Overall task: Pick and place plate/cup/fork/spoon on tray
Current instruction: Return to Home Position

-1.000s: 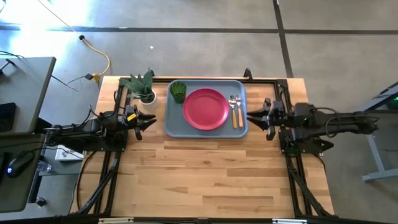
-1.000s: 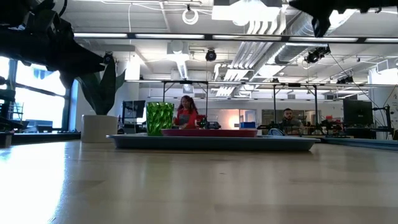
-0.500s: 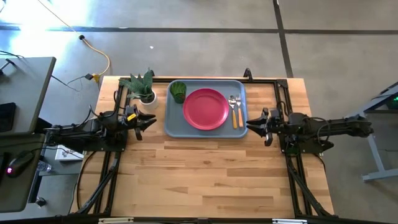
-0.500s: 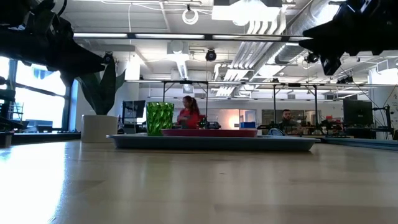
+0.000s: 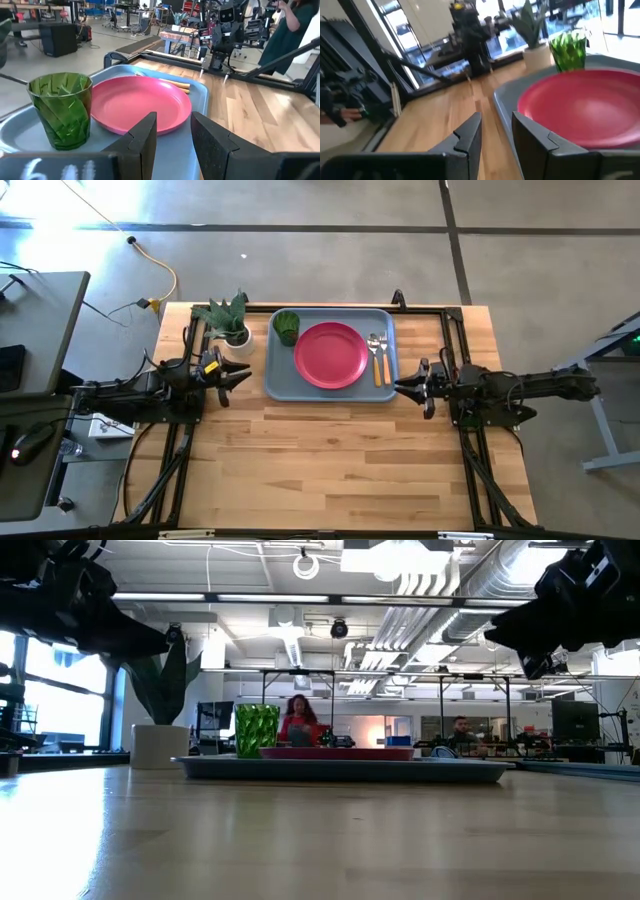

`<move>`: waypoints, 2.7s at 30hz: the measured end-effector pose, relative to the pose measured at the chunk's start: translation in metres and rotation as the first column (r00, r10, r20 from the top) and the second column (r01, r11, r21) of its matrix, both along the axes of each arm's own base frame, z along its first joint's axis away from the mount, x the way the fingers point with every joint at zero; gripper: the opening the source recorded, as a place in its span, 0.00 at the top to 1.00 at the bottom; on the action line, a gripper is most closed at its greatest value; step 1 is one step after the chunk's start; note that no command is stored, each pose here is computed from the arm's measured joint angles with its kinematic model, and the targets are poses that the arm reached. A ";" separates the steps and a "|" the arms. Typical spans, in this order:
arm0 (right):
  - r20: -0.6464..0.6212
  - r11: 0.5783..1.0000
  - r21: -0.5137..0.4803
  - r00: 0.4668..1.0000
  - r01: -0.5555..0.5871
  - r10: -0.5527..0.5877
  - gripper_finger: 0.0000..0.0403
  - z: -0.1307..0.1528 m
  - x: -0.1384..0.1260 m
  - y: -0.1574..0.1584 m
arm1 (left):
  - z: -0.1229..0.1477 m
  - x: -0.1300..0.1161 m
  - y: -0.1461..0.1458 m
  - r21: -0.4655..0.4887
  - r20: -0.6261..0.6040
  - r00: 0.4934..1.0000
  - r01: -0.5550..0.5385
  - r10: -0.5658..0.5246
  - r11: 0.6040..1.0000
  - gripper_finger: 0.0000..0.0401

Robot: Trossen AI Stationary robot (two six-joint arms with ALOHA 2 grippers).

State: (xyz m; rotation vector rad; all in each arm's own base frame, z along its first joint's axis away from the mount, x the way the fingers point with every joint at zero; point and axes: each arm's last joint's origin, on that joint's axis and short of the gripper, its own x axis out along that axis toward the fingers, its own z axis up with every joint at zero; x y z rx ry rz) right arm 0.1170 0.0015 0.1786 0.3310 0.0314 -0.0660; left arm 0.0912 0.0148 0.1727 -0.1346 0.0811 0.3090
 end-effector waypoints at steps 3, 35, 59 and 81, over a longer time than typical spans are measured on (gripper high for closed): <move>-0.056 1.000 0.003 0.998 0.001 -0.001 0.76 -0.005 0.000 0.000 | 0.000 0.000 0.000 0.020 -0.006 1.000 0.003 -0.002 1.000 0.72; -0.165 1.000 0.017 0.986 0.006 -0.003 0.76 -0.016 -0.002 0.000 | 0.000 0.000 0.000 0.038 -0.012 1.000 0.005 -0.004 0.999 0.72; -0.165 1.000 0.017 0.986 0.006 -0.003 0.76 -0.016 -0.002 0.000 | 0.000 0.000 0.000 0.038 -0.012 1.000 0.005 -0.004 0.999 0.72; -0.165 1.000 0.017 0.986 0.006 -0.003 0.76 -0.016 -0.002 0.000 | 0.000 0.000 0.000 0.038 -0.012 1.000 0.005 -0.004 0.999 0.72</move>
